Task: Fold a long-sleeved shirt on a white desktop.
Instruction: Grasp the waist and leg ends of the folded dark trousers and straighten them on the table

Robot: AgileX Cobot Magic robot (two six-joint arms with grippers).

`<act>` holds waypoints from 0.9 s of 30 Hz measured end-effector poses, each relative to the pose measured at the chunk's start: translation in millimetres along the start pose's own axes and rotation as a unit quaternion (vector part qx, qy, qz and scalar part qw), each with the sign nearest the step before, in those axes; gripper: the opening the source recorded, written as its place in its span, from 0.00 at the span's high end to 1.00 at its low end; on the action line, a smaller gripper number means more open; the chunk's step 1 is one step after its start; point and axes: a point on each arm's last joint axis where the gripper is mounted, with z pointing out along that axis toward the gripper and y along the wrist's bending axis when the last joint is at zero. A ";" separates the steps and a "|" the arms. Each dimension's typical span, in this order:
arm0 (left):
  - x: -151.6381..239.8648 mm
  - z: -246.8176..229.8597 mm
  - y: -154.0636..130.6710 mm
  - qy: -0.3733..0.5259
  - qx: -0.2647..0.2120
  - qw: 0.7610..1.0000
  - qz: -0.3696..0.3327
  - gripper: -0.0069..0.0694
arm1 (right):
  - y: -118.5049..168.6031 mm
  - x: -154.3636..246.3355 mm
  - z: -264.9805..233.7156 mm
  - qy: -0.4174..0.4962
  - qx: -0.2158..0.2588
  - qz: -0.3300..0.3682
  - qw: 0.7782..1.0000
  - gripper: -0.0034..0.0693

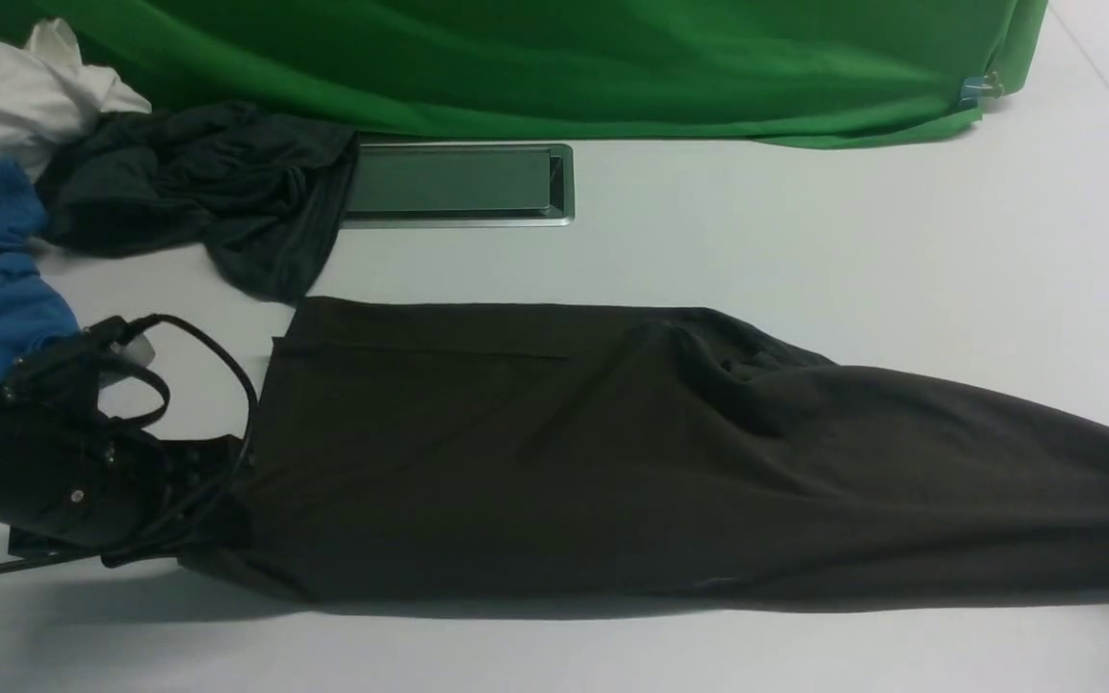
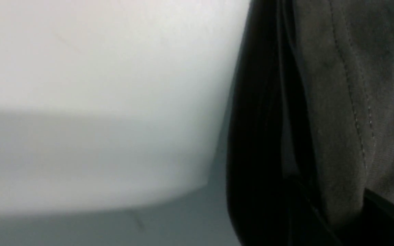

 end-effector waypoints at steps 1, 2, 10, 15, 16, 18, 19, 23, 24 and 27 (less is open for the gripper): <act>-1.0 -0.1 0.8 -0.005 -0.003 1.000 0.001 0.75 | 0.4 -3.3 -3.1 -0.003 0.002 0.005 1.000 0.41; -1.1 -0.1 0.8 -0.006 -0.003 1.000 0.001 0.75 | 0.4 -4.0 -3.7 -0.003 0.003 0.005 1.000 0.38; -1.9 -0.1 1.6 -0.010 -0.007 1.000 -0.014 0.75 | 15.1 -34.9 -74.2 -0.140 -0.014 0.029 0.990 0.07; -1.1 -0.2 2.7 -0.006 -0.013 1.000 -0.026 0.60 | 42.2 -33.6 -126.5 -0.240 -0.070 0.012 0.968 0.30; -0.5 -0.2 2.9 -0.003 -0.014 1.000 -0.027 0.50 | 59.6 -26.7 -133.8 -0.248 -0.091 -0.027 0.964 0.42; 0.7 -0.4 2.3 0.003 -0.011 0.999 -0.030 0.37 | 89.3 -14.7 -136.3 -0.244 -0.115 -0.098 0.958 0.58; 1.9 -0.9 2.1 0.010 -0.009 0.999 -0.031 0.28 | 105.2 -6.4 -137.1 -0.239 -0.127 -0.145 0.952 0.69; 6.9 -9.0 -2.3 0.025 0.000 0.999 -0.024 0.06 | 160.2 32.8 -134.0 -0.190 -0.171 -0.291 0.922 0.90; 7.7 -12.3 -3.7 0.029 0.000 0.999 -0.022 0.04 | 168.5 41.0 -133.1 -0.178 -0.178 -0.314 0.915 0.91; 8.1 -24.8 -6.4 0.027 -0.009 0.999 -0.021 0.01 | 188.6 64.4 -131.0 -0.144 -0.192 -0.372 0.897 0.92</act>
